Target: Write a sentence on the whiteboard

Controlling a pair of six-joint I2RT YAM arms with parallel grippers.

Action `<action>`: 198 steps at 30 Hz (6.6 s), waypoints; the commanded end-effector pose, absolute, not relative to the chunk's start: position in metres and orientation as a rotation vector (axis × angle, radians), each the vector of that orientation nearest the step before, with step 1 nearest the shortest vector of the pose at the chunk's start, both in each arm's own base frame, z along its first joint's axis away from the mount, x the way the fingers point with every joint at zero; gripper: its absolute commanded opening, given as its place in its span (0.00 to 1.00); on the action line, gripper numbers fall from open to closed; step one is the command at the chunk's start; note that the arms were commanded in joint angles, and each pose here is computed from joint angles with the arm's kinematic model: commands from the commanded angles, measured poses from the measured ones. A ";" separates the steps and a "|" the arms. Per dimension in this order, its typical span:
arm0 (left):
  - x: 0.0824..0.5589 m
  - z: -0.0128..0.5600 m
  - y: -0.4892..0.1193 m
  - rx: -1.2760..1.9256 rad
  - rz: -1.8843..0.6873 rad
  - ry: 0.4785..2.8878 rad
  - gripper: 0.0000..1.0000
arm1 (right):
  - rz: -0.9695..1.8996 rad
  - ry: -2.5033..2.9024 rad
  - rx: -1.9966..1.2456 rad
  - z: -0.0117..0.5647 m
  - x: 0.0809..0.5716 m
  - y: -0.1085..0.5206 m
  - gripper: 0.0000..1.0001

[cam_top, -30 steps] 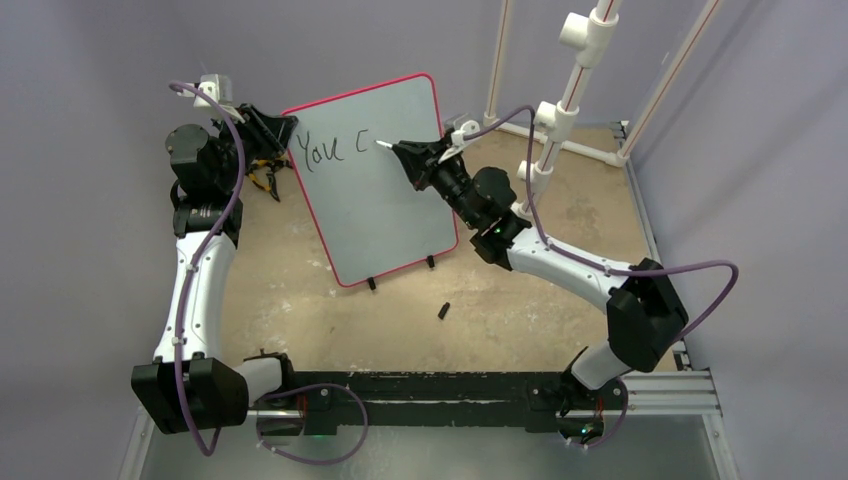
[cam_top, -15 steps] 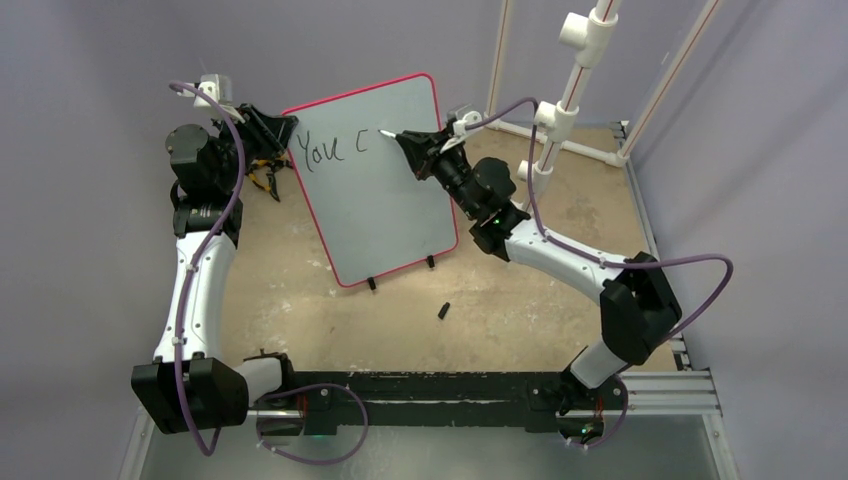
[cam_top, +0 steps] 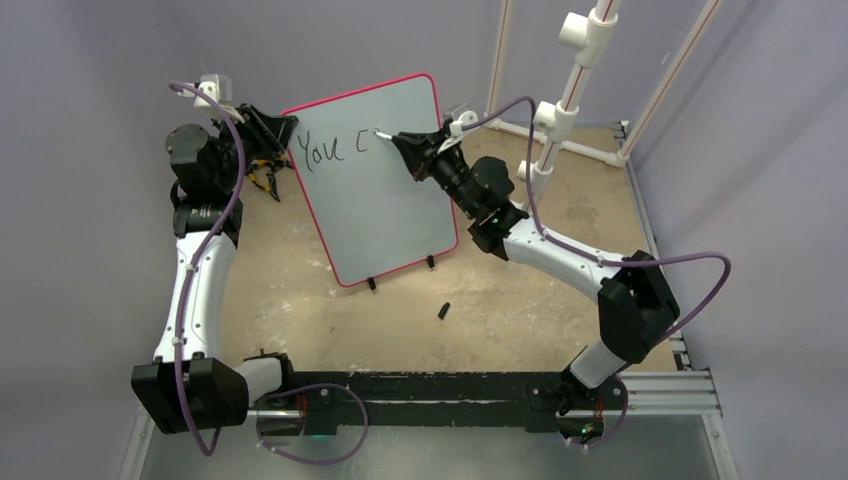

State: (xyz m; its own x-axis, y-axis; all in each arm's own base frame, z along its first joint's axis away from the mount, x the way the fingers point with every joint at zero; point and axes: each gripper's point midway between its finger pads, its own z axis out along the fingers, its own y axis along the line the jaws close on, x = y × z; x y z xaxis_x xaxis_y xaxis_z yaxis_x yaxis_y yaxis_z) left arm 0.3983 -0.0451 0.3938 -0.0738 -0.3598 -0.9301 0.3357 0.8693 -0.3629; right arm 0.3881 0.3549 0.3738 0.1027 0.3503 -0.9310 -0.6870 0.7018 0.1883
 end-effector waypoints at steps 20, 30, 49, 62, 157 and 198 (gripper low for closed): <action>0.398 0.397 -0.046 -0.010 -0.587 1.527 0.29 | 0.741 1.257 -0.293 0.371 0.383 0.335 0.00; 0.398 0.397 -0.046 -0.010 -0.587 1.527 0.29 | 0.743 1.193 -0.272 0.399 0.388 0.337 0.00; 0.398 0.397 -0.046 -0.008 -0.587 1.527 0.29 | 0.738 1.235 -0.295 0.380 0.390 0.341 0.00; 0.398 0.397 -0.046 -0.010 -0.587 1.527 0.29 | 0.727 1.282 -0.305 0.358 0.388 0.339 0.00; 0.401 0.392 -0.043 -0.003 -0.617 1.531 0.25 | 0.675 1.192 -0.220 0.390 0.407 0.332 0.00; 0.401 0.392 -0.043 -0.006 -0.614 1.526 0.25 | 0.605 1.271 -0.144 0.358 0.399 0.299 0.00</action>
State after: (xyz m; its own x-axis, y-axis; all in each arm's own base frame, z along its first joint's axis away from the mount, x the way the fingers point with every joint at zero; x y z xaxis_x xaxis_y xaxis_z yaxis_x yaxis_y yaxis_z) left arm 0.4011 -0.0424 0.3890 -0.0895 -0.3692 -0.9250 0.3556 0.8557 -0.3760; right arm 0.4019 0.3141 0.3346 0.1221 0.3058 -0.9442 -0.5264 0.8265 0.1996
